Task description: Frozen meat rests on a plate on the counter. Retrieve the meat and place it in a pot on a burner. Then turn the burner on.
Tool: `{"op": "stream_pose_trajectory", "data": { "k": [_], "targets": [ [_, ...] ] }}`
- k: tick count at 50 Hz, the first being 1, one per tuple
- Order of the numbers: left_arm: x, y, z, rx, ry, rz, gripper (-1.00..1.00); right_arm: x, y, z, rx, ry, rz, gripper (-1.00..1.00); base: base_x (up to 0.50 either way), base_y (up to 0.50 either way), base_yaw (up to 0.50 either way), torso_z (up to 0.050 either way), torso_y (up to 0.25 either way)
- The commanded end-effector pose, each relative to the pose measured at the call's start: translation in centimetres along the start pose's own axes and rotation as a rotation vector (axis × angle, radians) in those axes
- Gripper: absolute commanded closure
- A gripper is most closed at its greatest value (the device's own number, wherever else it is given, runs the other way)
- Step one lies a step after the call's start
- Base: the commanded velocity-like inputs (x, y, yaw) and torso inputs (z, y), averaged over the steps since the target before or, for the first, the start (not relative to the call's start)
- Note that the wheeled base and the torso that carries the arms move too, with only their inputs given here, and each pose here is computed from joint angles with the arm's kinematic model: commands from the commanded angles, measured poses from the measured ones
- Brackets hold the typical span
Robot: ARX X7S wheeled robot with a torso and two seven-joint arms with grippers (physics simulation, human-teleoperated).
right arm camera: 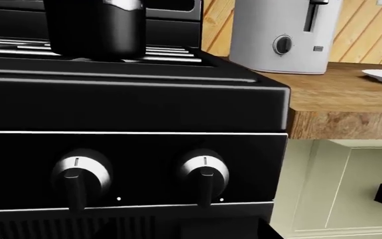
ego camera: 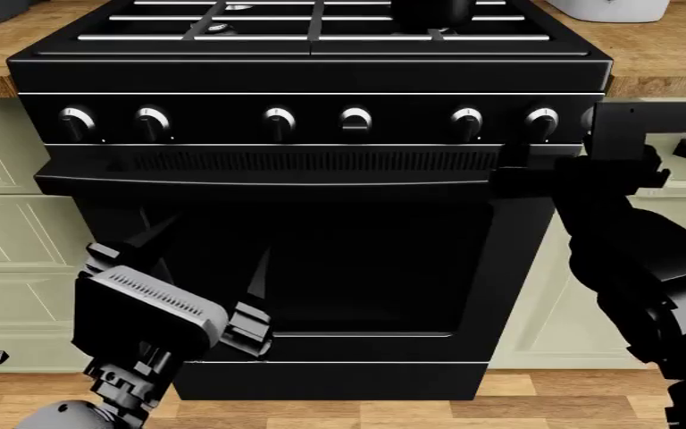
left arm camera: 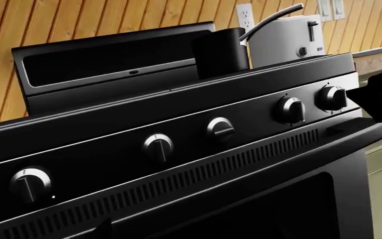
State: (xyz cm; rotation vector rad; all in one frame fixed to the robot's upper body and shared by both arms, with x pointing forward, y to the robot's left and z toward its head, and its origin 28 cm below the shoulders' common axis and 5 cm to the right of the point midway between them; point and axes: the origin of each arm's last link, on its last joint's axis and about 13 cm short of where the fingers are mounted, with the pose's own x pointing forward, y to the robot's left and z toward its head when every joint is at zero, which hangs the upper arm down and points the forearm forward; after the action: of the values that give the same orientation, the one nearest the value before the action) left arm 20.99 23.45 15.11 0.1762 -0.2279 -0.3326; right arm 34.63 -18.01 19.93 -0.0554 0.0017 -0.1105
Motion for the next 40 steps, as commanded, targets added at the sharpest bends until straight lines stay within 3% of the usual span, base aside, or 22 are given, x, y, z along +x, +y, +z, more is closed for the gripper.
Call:
{"op": "stream_pose_trajectory", "data": {
  "k": [1,18,40],
  "targets": [
    [0.2,0.1,-0.3,-0.003,0.009,0.006,-1.00,1.0,-0.2,-0.3,-0.021,0.021,0.012,-1.00,0.00,0.00,0.00,0.000,0.000],
    [0.5,0.1,-0.4,0.000,0.018,0.014,-1.00,2.4,-1.2,-1.1,-0.026,0.065,-0.032,-1.00,0.00,0.00,0.00,0.000,0.000],
    [0.6,0.2,-0.6,0.001,0.028,0.028,-1.00,4.0,-1.4,0.2,-0.106,0.041,-0.038,-1.00,0.00,0.00,0.00,0.000,0.000]
  ]
}}
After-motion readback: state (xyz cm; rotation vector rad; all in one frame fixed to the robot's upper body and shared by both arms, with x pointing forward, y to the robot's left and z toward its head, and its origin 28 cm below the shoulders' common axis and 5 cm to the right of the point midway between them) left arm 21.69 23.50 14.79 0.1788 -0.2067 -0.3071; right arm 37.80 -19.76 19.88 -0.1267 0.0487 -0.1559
